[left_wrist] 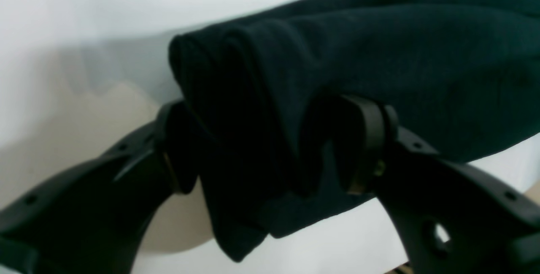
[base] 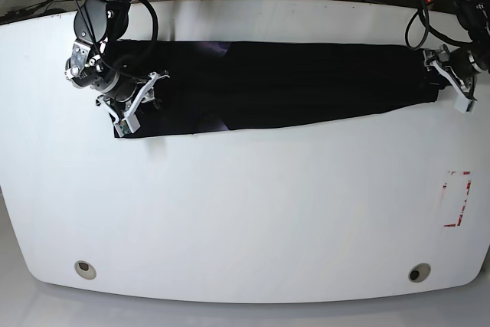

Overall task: Fold the T-shirt properly
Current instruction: 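Move the left gripper inward and grasp the strip's middle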

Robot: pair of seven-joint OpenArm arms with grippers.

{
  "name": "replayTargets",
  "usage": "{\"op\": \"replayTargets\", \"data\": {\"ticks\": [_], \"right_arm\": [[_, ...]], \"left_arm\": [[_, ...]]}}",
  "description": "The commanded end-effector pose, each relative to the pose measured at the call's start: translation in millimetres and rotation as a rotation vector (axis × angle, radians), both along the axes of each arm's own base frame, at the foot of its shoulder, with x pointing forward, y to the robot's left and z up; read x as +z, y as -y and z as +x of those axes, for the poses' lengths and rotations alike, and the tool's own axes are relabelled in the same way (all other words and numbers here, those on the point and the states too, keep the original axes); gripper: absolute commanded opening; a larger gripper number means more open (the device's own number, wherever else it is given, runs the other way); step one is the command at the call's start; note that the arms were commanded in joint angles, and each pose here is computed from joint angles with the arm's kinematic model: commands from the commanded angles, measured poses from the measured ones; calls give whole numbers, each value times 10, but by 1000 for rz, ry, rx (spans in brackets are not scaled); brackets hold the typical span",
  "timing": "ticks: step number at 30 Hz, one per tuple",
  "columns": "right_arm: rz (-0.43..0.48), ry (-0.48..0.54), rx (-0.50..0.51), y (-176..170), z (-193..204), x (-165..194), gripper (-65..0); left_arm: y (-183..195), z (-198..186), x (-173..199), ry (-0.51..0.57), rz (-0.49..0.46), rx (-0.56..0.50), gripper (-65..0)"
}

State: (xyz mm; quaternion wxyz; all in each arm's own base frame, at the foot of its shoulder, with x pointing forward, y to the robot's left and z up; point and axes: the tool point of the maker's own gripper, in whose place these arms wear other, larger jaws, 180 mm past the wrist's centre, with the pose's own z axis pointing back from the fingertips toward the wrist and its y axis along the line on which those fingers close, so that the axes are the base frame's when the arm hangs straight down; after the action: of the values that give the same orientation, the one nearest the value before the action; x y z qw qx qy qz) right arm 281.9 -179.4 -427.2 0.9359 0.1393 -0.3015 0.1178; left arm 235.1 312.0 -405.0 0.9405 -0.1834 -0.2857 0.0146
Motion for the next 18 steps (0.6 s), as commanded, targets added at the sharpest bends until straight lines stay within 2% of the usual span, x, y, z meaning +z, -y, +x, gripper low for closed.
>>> {"op": "replayTargets", "data": {"ticks": [1, 2, 4, 6, 7, 13, 18], "right_arm": [[-55, -73, 3, 88, -121, -108, -444], [-55, -73, 3, 88, -121, -108, -444], [-55, -73, 3, 88, -121, -108, -444], [-55, -73, 3, 88, -121, -108, -444], [-55, -73, 3, 88, -121, -108, -445], [-54, -75, 3, 81, -128, -113, -445], [-54, -75, 3, 81, -128, -113, -445]], "left_arm": [[-58, -81, -43, -48, 35, -14, -292], [-57, -77, -40, -46, 33, -13, -342], [-55, -67, -31, -42, 33, -13, -512], [-54, -64, -28, -41, 34, -14, -612], [-54, -56, -21, -39, 35, -15, -632], [30, 152, 385, 83, 134, -90, -619], [365, 322, 785, 226, 192, -163, -618]]}}
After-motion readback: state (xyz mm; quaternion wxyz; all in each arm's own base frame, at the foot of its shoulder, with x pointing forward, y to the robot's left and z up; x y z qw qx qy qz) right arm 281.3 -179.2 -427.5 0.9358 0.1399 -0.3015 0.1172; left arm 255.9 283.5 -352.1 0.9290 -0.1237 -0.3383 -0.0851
